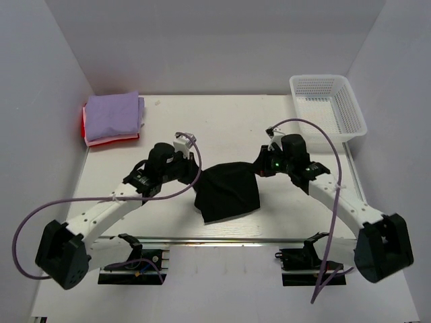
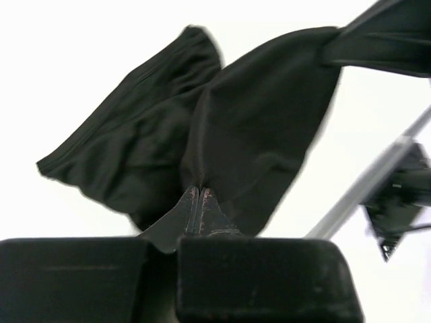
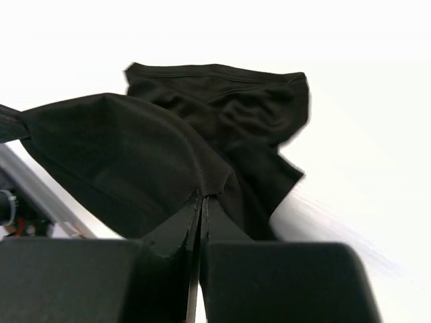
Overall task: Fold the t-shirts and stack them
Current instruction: Smooth out wrinkles on the folded tshirt
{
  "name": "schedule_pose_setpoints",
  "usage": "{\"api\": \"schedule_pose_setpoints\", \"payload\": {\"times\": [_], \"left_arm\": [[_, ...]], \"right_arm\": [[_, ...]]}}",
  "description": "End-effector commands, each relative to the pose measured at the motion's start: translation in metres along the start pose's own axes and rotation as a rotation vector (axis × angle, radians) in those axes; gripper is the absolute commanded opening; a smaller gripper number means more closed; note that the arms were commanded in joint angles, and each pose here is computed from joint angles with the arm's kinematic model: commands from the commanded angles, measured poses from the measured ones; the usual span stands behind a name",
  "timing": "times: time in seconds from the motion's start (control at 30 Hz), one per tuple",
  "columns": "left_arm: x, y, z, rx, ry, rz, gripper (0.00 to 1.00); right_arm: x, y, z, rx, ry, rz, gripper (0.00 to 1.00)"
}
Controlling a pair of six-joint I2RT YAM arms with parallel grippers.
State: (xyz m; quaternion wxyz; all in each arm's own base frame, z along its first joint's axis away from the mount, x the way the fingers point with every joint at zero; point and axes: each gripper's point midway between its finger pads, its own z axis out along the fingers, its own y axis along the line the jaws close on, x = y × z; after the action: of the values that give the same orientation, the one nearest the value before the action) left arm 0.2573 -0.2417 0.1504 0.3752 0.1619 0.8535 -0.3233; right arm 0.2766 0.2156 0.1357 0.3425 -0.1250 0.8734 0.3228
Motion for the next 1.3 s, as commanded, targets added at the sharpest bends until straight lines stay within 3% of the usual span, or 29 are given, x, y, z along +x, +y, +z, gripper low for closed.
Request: {"api": "schedule_pose_setpoints", "payload": {"times": [0.0, 0.23, 0.43, 0.5, 0.53, 0.77, 0.83, 0.87, 0.9, 0.97, 1.0, 1.07, 1.1, 1.13, 1.23, 1.27], "left_arm": [[-0.003, -0.019, -0.015, 0.089, -0.044, 0.040, 0.00], [-0.018, 0.029, -0.012, -0.167, -0.114, -0.031, 0.00], [-0.003, 0.095, 0.011, -0.438, -0.071, -0.112, 0.00], [-0.002, 0.110, 0.017, -0.488, -0.071, -0.134, 0.00], [0.004, 0.125, 0.020, -0.533, -0.056, -0.156, 0.00], [0.008, 0.159, 0.035, -0.572, -0.081, -0.210, 0.00], [-0.003, 0.160, 0.042, -0.549, -0.084, -0.192, 0.14], [-0.003, 0.166, 0.043, -0.559, -0.081, -0.200, 0.15], [-0.003, 0.167, 0.046, -0.561, -0.075, -0.201, 0.16], [-0.002, 0.178, 0.048, -0.584, -0.061, -0.217, 0.22], [-0.006, 0.178, 0.050, -0.586, -0.055, -0.218, 0.47], [-0.011, 0.182, 0.046, -0.611, -0.059, -0.232, 0.79], [-0.015, 0.187, 0.042, -0.633, -0.069, -0.248, 0.93], [-0.018, 0.185, 0.039, -0.631, -0.076, -0.247, 1.00], [-0.030, 0.168, 0.029, -0.574, -0.110, -0.251, 1.00], [-0.026, 0.164, 0.027, -0.557, -0.109, -0.262, 1.00]], "right_arm": [[0.006, 0.002, -0.016, 0.010, -0.008, 0.003, 0.00], [-0.018, -0.007, 0.004, 0.042, -0.051, -0.014, 0.00], [-0.043, -0.025, 0.056, 0.069, -0.014, 0.025, 0.00], [-0.067, -0.022, 0.064, 0.055, -0.075, 0.009, 0.00], [-0.058, -0.036, 0.079, 0.079, -0.034, 0.034, 0.00], [-0.078, -0.058, 0.140, 0.050, -0.023, 0.038, 0.00], [-0.079, -0.067, 0.155, 0.055, 0.007, 0.051, 0.00], [-0.080, -0.068, 0.159, 0.059, 0.005, 0.046, 0.01], [-0.081, -0.069, 0.163, 0.056, 0.004, 0.041, 0.24], [-0.095, -0.073, 0.174, 0.055, -0.020, 0.020, 0.46], [-0.098, -0.070, 0.175, 0.040, -0.016, 0.007, 0.69], [-0.115, -0.063, 0.175, 0.036, -0.033, -0.029, 0.90], [-0.126, -0.056, 0.169, 0.035, -0.055, -0.048, 0.90], [-0.128, -0.057, 0.166, 0.052, -0.061, -0.051, 0.90], [-0.135, -0.046, 0.144, 0.051, -0.087, -0.068, 0.90], [-0.115, -0.052, 0.141, 0.063, -0.051, -0.057, 0.90]]}}
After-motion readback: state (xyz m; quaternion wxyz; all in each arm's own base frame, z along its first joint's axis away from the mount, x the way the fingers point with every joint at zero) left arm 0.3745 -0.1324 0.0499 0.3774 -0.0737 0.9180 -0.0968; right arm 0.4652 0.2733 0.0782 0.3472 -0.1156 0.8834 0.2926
